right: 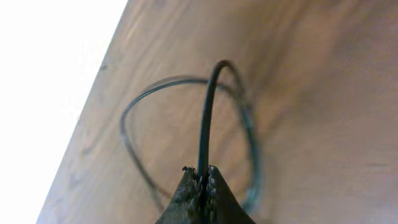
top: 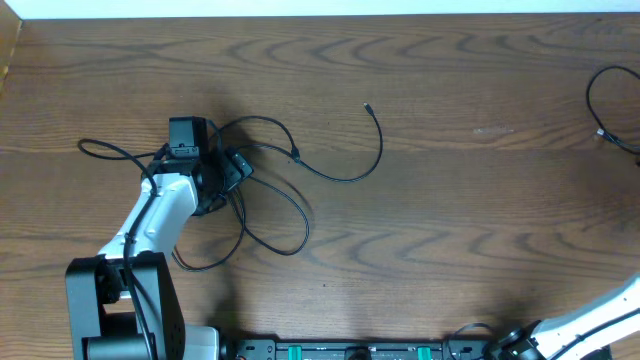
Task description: Untangle cables
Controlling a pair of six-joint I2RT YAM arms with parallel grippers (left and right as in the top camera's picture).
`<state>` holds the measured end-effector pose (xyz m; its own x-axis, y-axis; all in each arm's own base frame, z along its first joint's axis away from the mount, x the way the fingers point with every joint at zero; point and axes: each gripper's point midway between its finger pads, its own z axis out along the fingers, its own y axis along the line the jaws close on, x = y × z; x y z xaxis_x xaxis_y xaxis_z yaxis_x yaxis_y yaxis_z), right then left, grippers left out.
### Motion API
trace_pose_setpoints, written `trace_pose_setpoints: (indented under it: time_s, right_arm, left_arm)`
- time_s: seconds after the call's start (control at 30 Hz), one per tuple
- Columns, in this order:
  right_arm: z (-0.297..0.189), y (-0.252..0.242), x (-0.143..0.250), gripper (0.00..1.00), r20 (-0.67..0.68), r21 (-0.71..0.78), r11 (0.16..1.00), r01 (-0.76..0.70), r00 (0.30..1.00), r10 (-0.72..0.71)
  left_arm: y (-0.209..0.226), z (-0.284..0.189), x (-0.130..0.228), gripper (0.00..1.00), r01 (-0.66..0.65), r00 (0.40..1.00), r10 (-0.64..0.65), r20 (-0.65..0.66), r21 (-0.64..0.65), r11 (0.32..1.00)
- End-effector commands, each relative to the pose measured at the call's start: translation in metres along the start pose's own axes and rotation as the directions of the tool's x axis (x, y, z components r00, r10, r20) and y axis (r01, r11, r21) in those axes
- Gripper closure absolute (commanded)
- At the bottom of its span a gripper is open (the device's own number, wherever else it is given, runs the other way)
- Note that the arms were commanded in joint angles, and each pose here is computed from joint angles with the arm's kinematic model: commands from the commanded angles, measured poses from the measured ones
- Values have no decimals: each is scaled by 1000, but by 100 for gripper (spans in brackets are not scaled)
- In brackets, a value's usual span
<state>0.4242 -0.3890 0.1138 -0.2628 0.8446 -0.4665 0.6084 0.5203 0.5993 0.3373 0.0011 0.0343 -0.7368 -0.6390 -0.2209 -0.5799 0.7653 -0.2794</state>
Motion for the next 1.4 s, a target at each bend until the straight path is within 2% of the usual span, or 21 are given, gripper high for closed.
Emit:
trace_pose_setpoints:
  time_s: [0.0,0.13,0.2,0.3,0.43,0.47,0.57,0.6,0.63,0.7,0.73,0.77,0.87,0.93,1.13,1.2,1.27,1.3,1.37]
  right_arm:
    - [11,41,11,98,-13,-18,999,-47,999,47]
    - [26,50,13,99,72,85,973,-216,975,210]
    - [32,65,13,97,110,84,975,-207,974,197]
    - [45,92,18,98,136,103,995,0,991,-14]
    - [64,107,47,95,90,237,934,267,951,-295]
    - [67,108,53,88,76,266,916,301,941,-331]
    - [78,114,72,49,34,321,860,395,903,-428]
    - [81,117,79,39,16,328,844,424,891,-453]
    - [83,119,84,30,2,327,836,441,884,-468]
    - [86,124,96,22,-26,319,829,459,879,-477]
    - [87,126,103,9,-44,311,827,468,876,-479]
    - [87,131,112,1,-68,289,829,479,874,-482]
    - [87,144,133,1,-126,219,827,518,855,-503]
    - [85,162,154,1,-176,126,808,576,814,-553]
    - [58,197,175,1,-200,75,791,608,786,-585]
    - [35,212,172,1,-176,104,801,590,803,-569]
    - [7,214,160,1,-127,220,827,517,856,-501]
    - [-18,208,148,1,-74,334,838,431,898,-433]
    - [-45,196,139,1,-22,441,833,335,931,-363]
  left_arm:
    - [3,1,-1,4,5,1000,-4,4,-15,1000]
    - [3,1,-1,4,5,1000,-5,4,-16,1000]
    - [3,1,-1,4,5,1000,-4,4,-15,1000]
    - [3,1,-1,4,5,1000,-5,4,-16,1000]
    - [3,1,-1,4,5,1000,-5,4,-16,1000]
    - [3,1,-1,4,5,1000,-5,4,-16,1000]
    - [3,1,-1,4,5,1000,-4,4,-15,1000]
    - [3,1,-1,4,5,1000,-5,4,-16,1000]
    - [3,1,-1,4,5,1000,-5,4,-16,1000]
    - [3,1,-1,4,5,1000,-5,4,-16,1000]
    - [3,1,-1,4,5,1000,-5,4,-16,1000]
    - [3,1,-1,4,5,1000,-5,4,-16,1000]
    - [3,1,-1,4,5,1000,-5,4,-16,1000]
    - [3,1,-1,4,5,1000,-5,4,-16,1000]
    - [3,1,-1,4,5,1000,-5,4,-16,1000]
    - [3,1,-1,4,5,1000,-5,4,-16,1000]
    - [3,1,-1,4,5,1000,-4,4,-15,1000]
    - [3,1,-1,4,5,1000,-4,4,-15,1000]
    - [3,1,-1,4,5,1000,-4,4,-15,1000]
